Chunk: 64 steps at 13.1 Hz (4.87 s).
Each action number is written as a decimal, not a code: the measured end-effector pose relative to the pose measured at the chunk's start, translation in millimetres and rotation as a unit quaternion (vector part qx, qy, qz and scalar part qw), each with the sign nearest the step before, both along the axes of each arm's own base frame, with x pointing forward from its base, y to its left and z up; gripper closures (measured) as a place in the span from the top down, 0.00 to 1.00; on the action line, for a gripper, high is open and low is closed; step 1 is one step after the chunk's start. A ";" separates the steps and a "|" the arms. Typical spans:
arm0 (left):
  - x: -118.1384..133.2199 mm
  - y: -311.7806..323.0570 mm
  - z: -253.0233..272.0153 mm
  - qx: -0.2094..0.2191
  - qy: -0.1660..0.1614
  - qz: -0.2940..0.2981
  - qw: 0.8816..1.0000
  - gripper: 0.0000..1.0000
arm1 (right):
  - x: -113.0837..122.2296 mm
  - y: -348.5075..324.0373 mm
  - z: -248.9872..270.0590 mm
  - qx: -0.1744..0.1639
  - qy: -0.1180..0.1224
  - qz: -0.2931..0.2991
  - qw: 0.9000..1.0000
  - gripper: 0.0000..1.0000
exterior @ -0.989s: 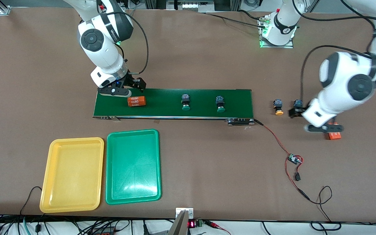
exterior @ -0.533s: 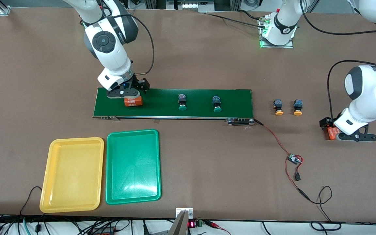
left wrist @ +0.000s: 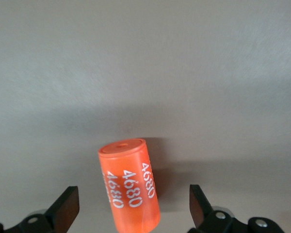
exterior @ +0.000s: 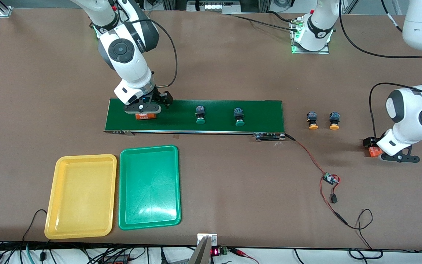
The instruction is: Sort buttons by color to trays
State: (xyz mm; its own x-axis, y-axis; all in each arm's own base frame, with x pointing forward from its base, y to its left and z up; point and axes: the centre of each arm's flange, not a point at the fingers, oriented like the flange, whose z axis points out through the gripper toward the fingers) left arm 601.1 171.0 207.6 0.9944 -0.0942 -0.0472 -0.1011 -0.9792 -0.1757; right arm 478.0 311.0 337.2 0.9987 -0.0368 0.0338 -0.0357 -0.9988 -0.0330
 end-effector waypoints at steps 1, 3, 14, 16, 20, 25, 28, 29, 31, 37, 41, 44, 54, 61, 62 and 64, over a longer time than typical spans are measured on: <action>-3.0 3.4 -9.7 0.000 0.008 0.003 1.000 1.00 | -2.6 10.5 -0.6 0.003 0.001 -0.009 1.000 1.00; -7.2 11.2 -25.2 0.000 0.011 0.008 1.000 1.00 | -5.7 33.8 -3.7 0.009 0.003 -0.014 1.000 1.00; 9.5 -50.8 25.8 -0.052 0.052 0.002 0.997 0.50 | 6.6 51.8 -36.2 0.013 0.025 -0.018 0.999 1.00; 14.2 -103.6 63.5 -0.070 0.106 -0.028 0.991 0.50 | 2.6 60.1 -43.6 0.012 0.030 -0.016 0.999 1.00; 10.2 -234.4 116.8 -0.097 0.192 -0.125 0.969 0.50 | -2.6 68.4 -58.6 0.010 0.034 -0.012 0.999 1.00; -23.9 -380.8 112.4 -0.140 0.204 -0.317 0.915 0.50 | -9.7 73.8 -83.8 -0.011 0.038 0.011 0.999 1.00; -57.7 -446.6 82.7 -0.163 0.175 -0.420 0.875 0.50 | -8.5 70.9 -94.7 -0.020 0.038 0.018 0.999 0.94; -67.0 -457.3 70.8 -0.169 0.162 -0.457 0.858 0.50 | -7.9 70.1 -96.7 -0.021 0.039 0.017 0.999 0.84; -78.5 -461.1 49.7 -0.180 0.138 -0.530 0.817 0.50 | -5.2 67.1 -98.0 -0.021 0.039 0.014 0.999 0.61; -83.3 -455.3 39.0 -0.185 0.133 -0.584 0.779 0.78 | 13.5 53.5 -78.0 -0.020 0.029 -0.003 0.999 0.41; -67.1 -446.4 68.6 -0.171 0.108 -0.580 0.789 1.00 | 61.2 0.3 0.7 -0.040 0.020 -0.007 0.999 0.41; -48.5 -409.3 123.8 -0.129 0.095 -0.531 0.832 1.00 | 105.9 -43.8 37.3 -0.029 -0.007 0.002 1.000 0.41; -33.5 -265.4 193.5 -0.064 0.052 -0.055 0.995 1.00 | 207.5 -151.2 -80.1 0.025 -0.060 0.050 0.997 0.41; -65.0 -245.6 52.6 -0.060 0.145 -0.012 0.988 1.00 | 202.7 -102.1 -137.4 0.051 -0.070 0.075 0.993 0.41; -72.8 -244.1 33.3 -0.065 0.126 -0.013 0.990 1.00 | 201.2 -98.1 -143.7 0.054 -0.071 0.077 0.993 0.41; -93.5 -238.5 1.9 -0.070 0.106 -0.012 0.992 1.00 | 200.6 -98.2 -150.4 0.055 -0.070 0.077 0.993 0.48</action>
